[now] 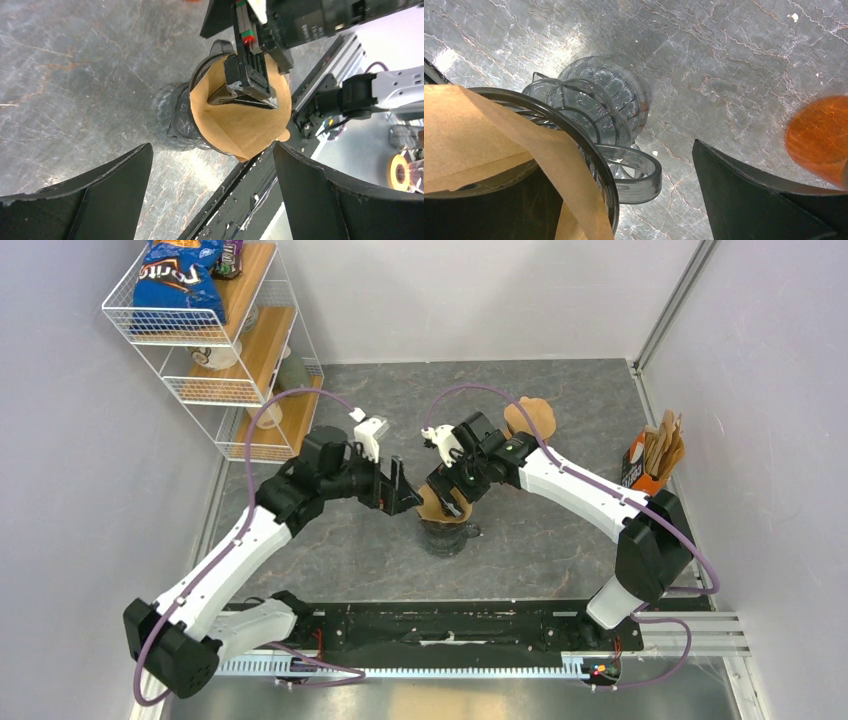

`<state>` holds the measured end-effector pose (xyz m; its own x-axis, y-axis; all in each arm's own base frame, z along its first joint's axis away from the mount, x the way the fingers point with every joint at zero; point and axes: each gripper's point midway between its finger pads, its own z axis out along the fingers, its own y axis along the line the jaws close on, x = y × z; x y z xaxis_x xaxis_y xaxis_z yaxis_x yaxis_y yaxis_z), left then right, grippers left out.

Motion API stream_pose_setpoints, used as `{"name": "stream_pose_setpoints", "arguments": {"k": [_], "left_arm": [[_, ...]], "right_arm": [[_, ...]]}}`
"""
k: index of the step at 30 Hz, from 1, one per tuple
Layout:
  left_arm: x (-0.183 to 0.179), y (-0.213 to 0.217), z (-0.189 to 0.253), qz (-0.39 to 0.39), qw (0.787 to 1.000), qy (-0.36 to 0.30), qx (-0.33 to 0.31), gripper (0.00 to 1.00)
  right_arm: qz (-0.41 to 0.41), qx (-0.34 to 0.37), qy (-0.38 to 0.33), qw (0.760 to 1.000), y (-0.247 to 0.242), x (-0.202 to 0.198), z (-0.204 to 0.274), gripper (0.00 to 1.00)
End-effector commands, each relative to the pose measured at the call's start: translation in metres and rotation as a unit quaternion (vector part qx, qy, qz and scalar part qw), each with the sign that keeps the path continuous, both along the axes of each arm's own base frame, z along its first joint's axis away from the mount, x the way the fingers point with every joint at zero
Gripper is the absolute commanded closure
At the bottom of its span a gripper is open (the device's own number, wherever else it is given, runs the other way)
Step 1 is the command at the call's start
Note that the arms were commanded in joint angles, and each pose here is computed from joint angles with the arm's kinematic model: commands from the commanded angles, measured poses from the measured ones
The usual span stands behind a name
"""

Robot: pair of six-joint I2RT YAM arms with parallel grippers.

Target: Place the coffee filter in the dripper

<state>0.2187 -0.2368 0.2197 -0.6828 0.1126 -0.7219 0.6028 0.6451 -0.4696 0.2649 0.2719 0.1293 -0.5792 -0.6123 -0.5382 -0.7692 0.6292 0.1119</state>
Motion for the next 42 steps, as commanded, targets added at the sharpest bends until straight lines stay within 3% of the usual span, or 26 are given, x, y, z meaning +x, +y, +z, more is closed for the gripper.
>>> {"name": "stream_pose_setpoints", "arguments": {"k": [1,7,30,42], "left_arm": [[-0.001,0.007,0.031,0.008,0.998,-0.022,-0.061,0.02],[0.003,0.028,0.057,0.037,0.993,-0.07,-0.09,0.02],[0.011,0.042,0.067,0.066,0.99,-0.079,-0.092,0.01],[0.009,0.041,0.069,0.058,0.991,-0.082,-0.093,0.01]], "right_arm": [[0.005,0.006,-0.033,0.999,0.002,0.01,0.009,0.03],[0.006,-0.002,-0.037,0.999,0.001,0.011,0.001,0.03],[0.016,-0.041,-0.03,0.999,-0.006,0.008,-0.025,0.03],[0.02,-0.012,-0.05,0.998,0.001,0.009,0.005,0.03]]}}
